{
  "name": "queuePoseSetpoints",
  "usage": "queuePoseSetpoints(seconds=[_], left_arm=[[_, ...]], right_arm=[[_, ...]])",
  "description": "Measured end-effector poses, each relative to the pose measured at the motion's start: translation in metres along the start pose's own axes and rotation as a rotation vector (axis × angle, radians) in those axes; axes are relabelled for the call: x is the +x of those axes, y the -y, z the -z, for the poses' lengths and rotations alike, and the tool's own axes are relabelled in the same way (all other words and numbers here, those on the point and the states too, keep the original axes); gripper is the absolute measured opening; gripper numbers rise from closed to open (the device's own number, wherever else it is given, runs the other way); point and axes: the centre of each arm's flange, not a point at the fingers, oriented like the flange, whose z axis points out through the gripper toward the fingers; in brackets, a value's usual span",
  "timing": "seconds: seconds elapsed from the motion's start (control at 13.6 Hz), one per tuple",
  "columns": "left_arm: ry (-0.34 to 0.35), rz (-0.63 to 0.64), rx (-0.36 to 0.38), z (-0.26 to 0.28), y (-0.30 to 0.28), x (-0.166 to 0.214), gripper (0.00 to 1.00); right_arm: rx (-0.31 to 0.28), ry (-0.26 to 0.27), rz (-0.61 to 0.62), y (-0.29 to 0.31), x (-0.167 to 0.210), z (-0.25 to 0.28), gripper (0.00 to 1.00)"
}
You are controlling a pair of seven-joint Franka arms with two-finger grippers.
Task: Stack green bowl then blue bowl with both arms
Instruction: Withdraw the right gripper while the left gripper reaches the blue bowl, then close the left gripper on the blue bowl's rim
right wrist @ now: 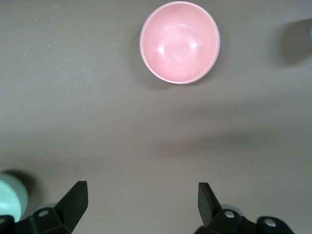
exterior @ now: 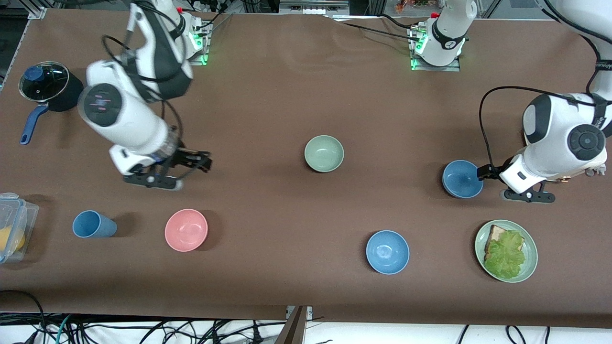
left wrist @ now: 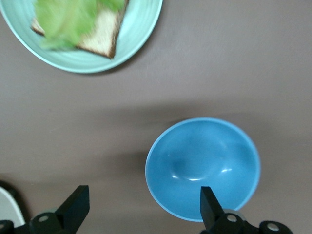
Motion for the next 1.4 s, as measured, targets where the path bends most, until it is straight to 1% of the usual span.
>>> queuePoseSetpoints(seconds=[0.15,0.22,0.44,0.66,0.74,0.88,1.03,1.11,1.18,1.33,1.4], left_arm=[[-0.041,-0.013,-0.01,-0.026,0.005,-0.009,1.0],[-0.047,-0.015,-0.015,-0.037,0.005,-0.013,1.0],[-0.047,-0.013,-0.035,-0.067,0.003,-0.019,1.0],[-0.027,-0.007,-0.054,-0.091,0.004,-0.02,1.0],[-0.024,-0.005,-0.057,-0.095,0.004,-0.021,0.96],[-0.026,-0.004,-0.058,-0.096,0.005,-0.02,0.74],[-0.029,-0.003,-0.057,-0.094,0.006,-0.019,0.49],[-0.028,-0.003,-0.056,-0.093,0.006,-0.019,0.41],[-0.03,-0.003,-0.055,-0.091,0.007,-0.018,0.29],[-0.036,-0.005,-0.053,-0.086,0.006,-0.017,0.09],[-0.034,-0.01,-0.051,-0.079,0.004,-0.016,0.08]], right_arm=[[0.018,0.032,0.01,-0.041,-0.003,0.032,1.0],[0.021,0.039,0.018,-0.055,-0.008,0.047,1.0],[0.03,0.038,0.02,-0.075,-0.025,0.085,1.0],[0.038,0.038,0.061,-0.109,-0.026,0.099,1.0],[0.042,0.035,0.067,-0.122,-0.023,0.101,1.0],[0.047,0.028,0.079,-0.141,-0.021,0.106,1.0],[0.033,0.023,0.091,-0.141,-0.022,0.108,1.0],[0.028,0.023,0.1,-0.137,-0.023,0.108,1.0],[0.025,0.024,0.106,-0.134,-0.024,0.107,1.0],[0.022,0.023,0.107,-0.133,-0.024,0.107,1.0],[0.02,0.023,0.107,-0.134,-0.024,0.107,1.0]])
